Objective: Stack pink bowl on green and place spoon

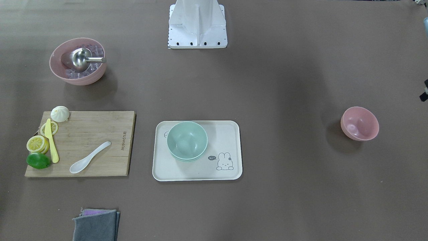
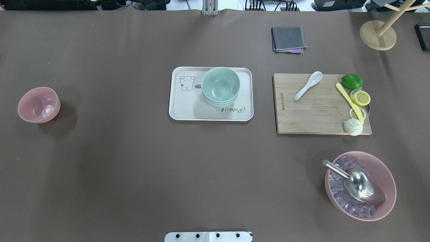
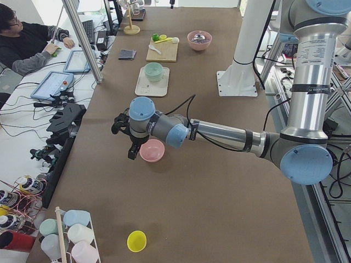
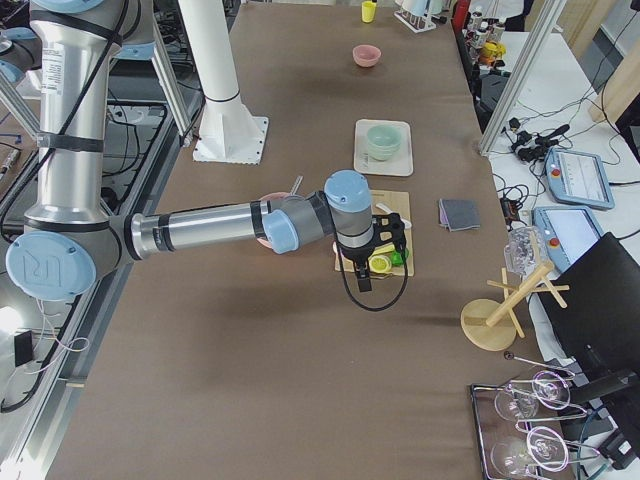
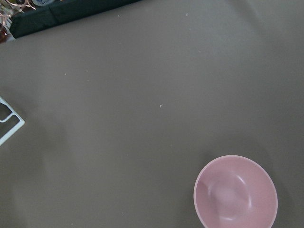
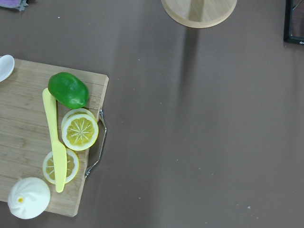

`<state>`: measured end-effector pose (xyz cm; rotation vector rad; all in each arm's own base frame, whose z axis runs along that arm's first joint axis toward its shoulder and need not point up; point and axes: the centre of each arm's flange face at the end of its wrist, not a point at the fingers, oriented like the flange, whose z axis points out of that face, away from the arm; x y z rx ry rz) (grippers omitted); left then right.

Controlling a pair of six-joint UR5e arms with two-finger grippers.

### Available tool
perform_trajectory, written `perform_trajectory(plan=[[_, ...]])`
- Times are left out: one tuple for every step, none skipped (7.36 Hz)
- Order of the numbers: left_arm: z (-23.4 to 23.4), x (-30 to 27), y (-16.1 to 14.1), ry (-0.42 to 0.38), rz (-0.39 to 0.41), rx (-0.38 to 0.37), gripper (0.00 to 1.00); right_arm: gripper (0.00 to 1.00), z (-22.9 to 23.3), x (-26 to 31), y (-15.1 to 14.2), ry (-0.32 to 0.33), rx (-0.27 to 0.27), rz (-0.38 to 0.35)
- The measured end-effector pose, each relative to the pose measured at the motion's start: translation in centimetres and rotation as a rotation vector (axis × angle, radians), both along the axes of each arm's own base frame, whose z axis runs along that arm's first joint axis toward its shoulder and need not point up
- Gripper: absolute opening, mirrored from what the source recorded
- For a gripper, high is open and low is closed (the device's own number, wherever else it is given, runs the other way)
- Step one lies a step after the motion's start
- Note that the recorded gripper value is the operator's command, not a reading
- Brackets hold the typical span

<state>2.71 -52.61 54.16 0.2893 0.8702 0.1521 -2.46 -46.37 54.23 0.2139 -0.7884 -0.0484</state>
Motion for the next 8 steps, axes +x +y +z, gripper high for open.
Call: perform_trajectory(plan=[[1.6, 3.0, -0.1, -0.018, 0.009, -0.066, 0.98, 1.0, -0.4, -2.3, -0.4, 0.006, -0.039, 0.016], [3.3, 5.1, -0.2, -0.043, 0.017, -0.104, 0.98, 1.0, -0.9, -4.2, -0.7, 0.014, -0.065, 0.03], [4.6, 7.0, -0.6, -0.055, 0.018, -0.124, 0.97, 1.0, -1.1, -5.5, -0.8, 0.022, -0.077, 0.032], [5.8, 9.1, -1.1, -0.061, 0.011, -0.132, 0.91, 1.0, -1.1, -6.1, -0.8, 0.025, -0.084, 0.033], [6.9, 11.0, -1.5, -0.064, 0.005, -0.127, 0.77, 1.0, -1.2, -6.4, -0.8, 0.026, -0.087, 0.033], [7.6, 12.1, -1.8, -0.065, 0.005, -0.121, 0.61, 1.0, -1.2, -6.5, -0.8, 0.025, -0.086, 0.033], [8.0, 12.7, -1.9, -0.065, 0.009, -0.119, 0.51, 1.0, -1.3, -6.5, -0.8, 0.024, -0.082, 0.033], [8.3, 13.2, -1.9, -0.066, 0.014, -0.12, 0.48, 1.0, -1.3, -6.5, -0.8, 0.022, -0.079, 0.033]])
